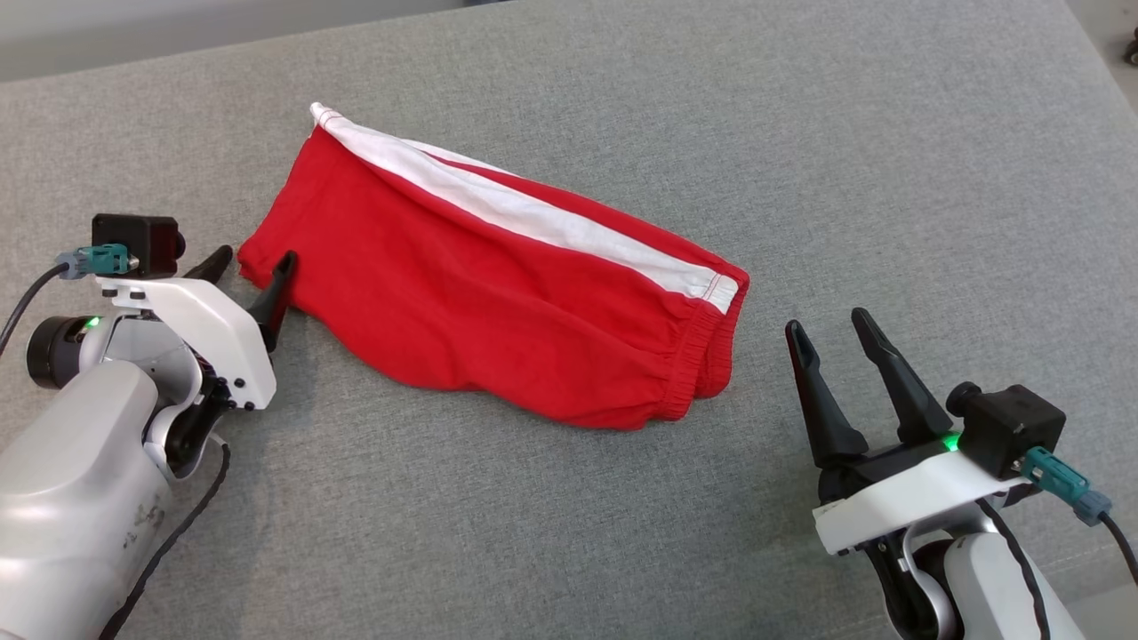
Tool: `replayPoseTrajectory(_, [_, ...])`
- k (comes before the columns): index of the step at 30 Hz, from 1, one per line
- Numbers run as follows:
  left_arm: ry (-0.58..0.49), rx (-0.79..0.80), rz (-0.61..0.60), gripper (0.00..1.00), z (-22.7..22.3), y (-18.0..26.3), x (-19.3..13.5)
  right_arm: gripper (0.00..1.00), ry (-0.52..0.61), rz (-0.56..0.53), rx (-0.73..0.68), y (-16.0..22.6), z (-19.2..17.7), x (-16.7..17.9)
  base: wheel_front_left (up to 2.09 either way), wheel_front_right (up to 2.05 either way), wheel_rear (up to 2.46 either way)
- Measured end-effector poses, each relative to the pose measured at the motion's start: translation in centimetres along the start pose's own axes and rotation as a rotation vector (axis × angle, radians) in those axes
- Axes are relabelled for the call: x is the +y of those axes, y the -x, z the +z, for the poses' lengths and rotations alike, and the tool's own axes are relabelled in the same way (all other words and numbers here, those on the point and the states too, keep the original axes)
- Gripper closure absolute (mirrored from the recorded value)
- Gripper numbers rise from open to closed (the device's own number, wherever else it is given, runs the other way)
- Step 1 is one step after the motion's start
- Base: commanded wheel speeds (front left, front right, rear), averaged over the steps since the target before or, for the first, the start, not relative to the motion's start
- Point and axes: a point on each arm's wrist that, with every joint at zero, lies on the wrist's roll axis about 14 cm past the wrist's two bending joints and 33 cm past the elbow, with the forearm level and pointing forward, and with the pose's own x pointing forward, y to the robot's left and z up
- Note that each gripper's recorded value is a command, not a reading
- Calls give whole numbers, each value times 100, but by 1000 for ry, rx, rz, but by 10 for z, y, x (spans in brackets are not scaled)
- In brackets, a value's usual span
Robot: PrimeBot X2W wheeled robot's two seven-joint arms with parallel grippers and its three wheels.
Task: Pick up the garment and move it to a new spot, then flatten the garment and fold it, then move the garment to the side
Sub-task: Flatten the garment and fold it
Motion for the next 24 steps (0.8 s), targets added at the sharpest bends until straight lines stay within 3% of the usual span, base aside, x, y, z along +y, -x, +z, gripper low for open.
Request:
replayPoseTrajectory(12, [20,60,0,0,-10,-14,-6,0,-3,1,16,0,-6,0,0,0,0])
replayPoseTrajectory(13, [18,64,2,14,-10,-15,-6,0,-3,1,16,0,-6,0,0,0,0])
replayPoseTrajectory(14, [18,65,3,65,-10,-15,-6,0,-3,2,16,0,-6,1,0,0,0])
replayPoseTrajectory(15, [16,72,3,100,-11,-15,-8,0,-3,3,16,0,-5,1,0,0,0])
replayPoseTrajectory(24, [57,-8,-8,100,1,-1,-15,0,-3,14,-6,3,2,6,0,0,0])
